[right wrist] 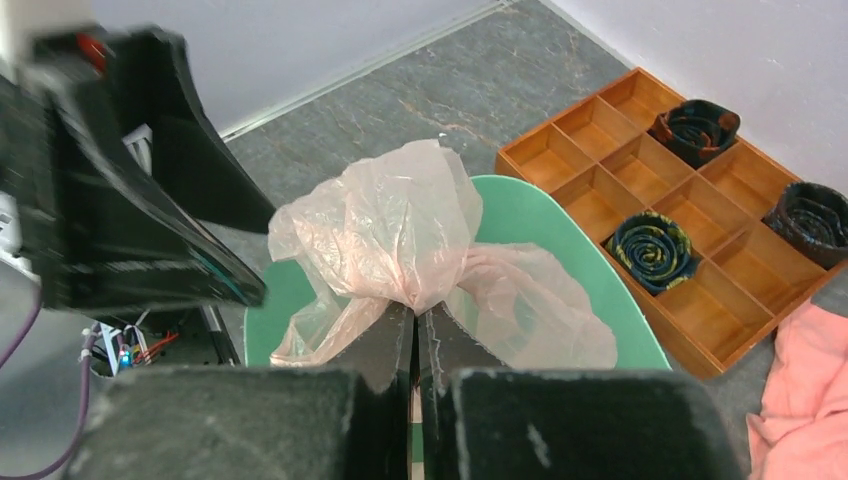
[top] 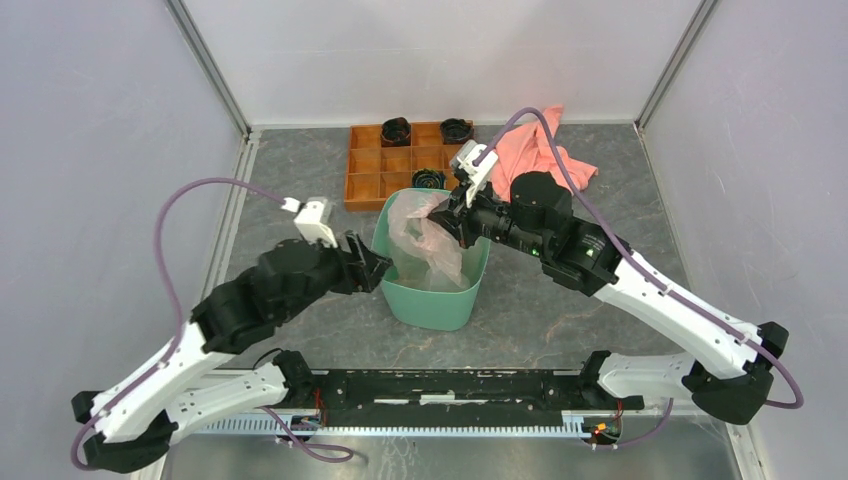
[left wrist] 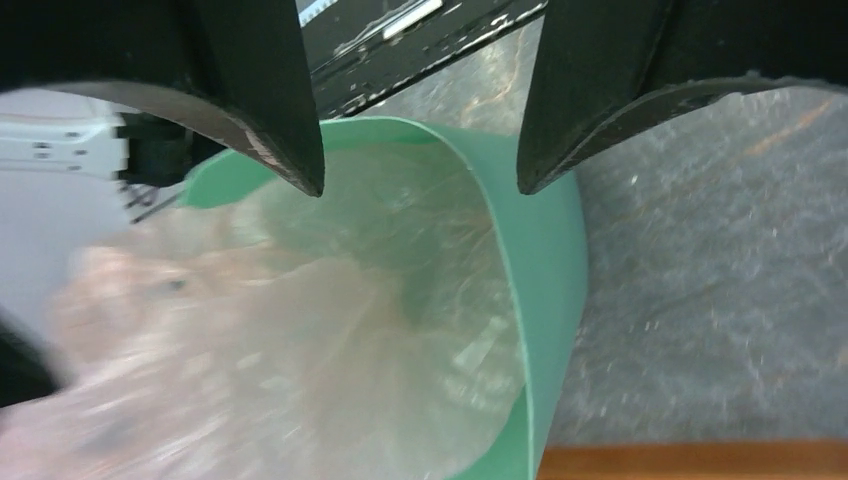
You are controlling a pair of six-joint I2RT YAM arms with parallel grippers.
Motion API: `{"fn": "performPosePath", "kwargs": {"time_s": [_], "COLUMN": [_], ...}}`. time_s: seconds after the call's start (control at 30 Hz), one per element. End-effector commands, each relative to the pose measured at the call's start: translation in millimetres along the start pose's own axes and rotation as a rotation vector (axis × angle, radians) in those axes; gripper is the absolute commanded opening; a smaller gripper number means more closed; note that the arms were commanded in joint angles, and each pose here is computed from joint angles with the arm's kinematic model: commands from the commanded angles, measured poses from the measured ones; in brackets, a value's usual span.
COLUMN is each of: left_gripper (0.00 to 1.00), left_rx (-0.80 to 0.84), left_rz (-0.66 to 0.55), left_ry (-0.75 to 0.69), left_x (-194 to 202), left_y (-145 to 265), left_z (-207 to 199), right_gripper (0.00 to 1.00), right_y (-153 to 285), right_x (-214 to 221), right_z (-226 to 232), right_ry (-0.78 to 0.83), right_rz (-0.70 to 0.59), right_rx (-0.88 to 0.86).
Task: Put the trash bags into the trash bin
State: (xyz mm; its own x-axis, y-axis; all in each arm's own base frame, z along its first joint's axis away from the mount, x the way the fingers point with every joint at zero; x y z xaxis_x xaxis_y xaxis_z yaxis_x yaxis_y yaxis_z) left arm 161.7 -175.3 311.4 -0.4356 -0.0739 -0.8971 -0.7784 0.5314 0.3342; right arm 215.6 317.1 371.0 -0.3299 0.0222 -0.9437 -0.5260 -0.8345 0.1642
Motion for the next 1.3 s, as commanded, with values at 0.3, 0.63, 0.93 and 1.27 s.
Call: {"fn": "performPosePath", "kwargs": {"time_s": [0.3,0.63,0.93,1.27], "left_gripper": [0.71,1.00,1.00,0.80], "left_rx": [0.064,0.036,0.259,0.237], "left_rz": [0.076,0.020,-0.168,-0.053], "left_ry": [-0.064,-0.114,-0.061,-0.097], "left_x": [12.3,-28.8,-106.3,-85.3], "left_y": [-84.5,-23.3,-5.7,-46.2], "left_z": [-40.4,-25.1,-81.1,-90.1], "right_gripper": [0.01,0.01,0.05,0.05], "right_y": [18.9,33.8,34.7,41.1], "right_x": [-31.3,-25.7,-30.2,-36.6], "right_z": [-7.8,-14.8,-2.0,9.0], "right_ry": [0.010,0.028,0.045,0.024], "right_rz": [-0.129,-0.145,-0.170,-0.185], "right_rx": [0.071,0.102,0.024,-0.028]}}
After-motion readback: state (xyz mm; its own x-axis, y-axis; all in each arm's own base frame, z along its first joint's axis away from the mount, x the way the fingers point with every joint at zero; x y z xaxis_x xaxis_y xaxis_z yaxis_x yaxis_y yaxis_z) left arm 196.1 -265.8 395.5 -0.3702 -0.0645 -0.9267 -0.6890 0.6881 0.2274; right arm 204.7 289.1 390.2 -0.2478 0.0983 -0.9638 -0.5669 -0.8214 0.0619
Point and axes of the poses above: each gripper's point midway between its finger pads, its own y axis back along the fingers, its own z axis along the line the jaws close on, x = y × z, the point moved 1 cm from there along y, back along the fingers, and after that the axes turned 14 degrees about -y, right-handed, at the moved point
